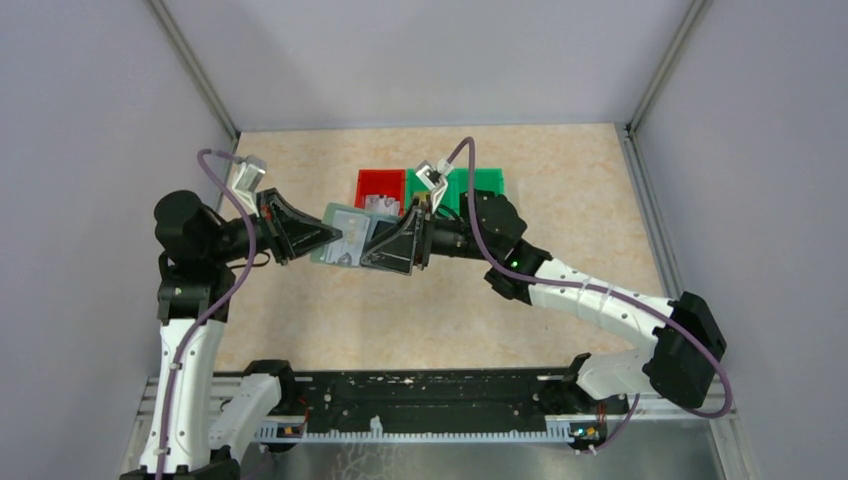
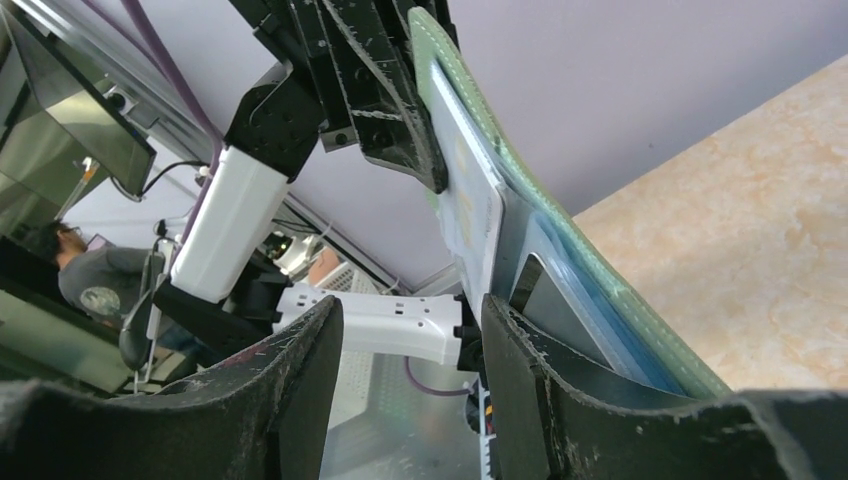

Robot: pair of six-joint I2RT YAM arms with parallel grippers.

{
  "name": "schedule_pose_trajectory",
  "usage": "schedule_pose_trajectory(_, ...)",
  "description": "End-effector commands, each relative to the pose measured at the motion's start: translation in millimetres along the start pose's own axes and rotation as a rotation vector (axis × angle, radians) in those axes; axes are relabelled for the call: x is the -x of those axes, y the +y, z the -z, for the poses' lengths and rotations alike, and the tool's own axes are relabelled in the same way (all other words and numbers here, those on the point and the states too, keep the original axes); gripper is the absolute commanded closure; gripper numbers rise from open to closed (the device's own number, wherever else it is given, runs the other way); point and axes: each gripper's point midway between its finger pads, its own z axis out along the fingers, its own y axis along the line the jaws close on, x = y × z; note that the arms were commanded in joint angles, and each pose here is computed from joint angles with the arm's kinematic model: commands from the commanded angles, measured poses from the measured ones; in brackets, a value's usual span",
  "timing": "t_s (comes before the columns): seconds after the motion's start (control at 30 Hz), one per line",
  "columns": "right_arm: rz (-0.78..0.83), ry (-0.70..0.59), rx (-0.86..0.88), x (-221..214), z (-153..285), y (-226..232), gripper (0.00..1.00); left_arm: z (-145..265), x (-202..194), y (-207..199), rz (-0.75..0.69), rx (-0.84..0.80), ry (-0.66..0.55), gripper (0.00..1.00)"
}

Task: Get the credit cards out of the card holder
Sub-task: Remove the credit card from the card holder.

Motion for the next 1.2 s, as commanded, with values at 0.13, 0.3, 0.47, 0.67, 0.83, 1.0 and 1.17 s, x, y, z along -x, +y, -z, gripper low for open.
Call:
schedule_pose_trajectory(0.13,0.061,-0.024,-0.016,8.5,2.6,4.4,0.48,2.2,15.1,-17.0,-0.049,-0.034,-0.026,1.0)
schedule_pose_trajectory(0.3,0.062,-0.039,-0.014,10.6,1.9,3.7,0.48,2.3,16.6,-18.2,-0.043,-0.035,-0.033,1.0)
schedule_pose_trajectory(0.47,0.041,-0.091,0.061,21.7,-4.5,16.1,0.5,2.5,16.9,-18.3,-0.044,-0.029,-0.039,1.0)
schedule_pose_trajectory(0.67,-0.021,-0.141,0.192,27.8,-5.5,34.7,0.53,2.9,19.3,-18.5,-0.057,-0.02,-0.049,1.0)
schedule_pose_trajectory(0.83,-0.039,-0.184,0.245,31.1,-0.7,41.7,0.61,2.7,20.0,-17.5,-0.057,-0.013,-0.054,1.0)
schedule_pose_trajectory(1.0,-0.086,-0.25,0.32,37.4,3.5,48.4,0.68,2.5,21.2,-16.4,-0.048,-0.006,-0.061,1.0)
schedule_pose_trajectory(1.17,-0.114,-0.318,0.358,47.7,1.8,46.9,0.72,2.5,22.3,-17.6,-0.025,-0.005,-0.068,0.98)
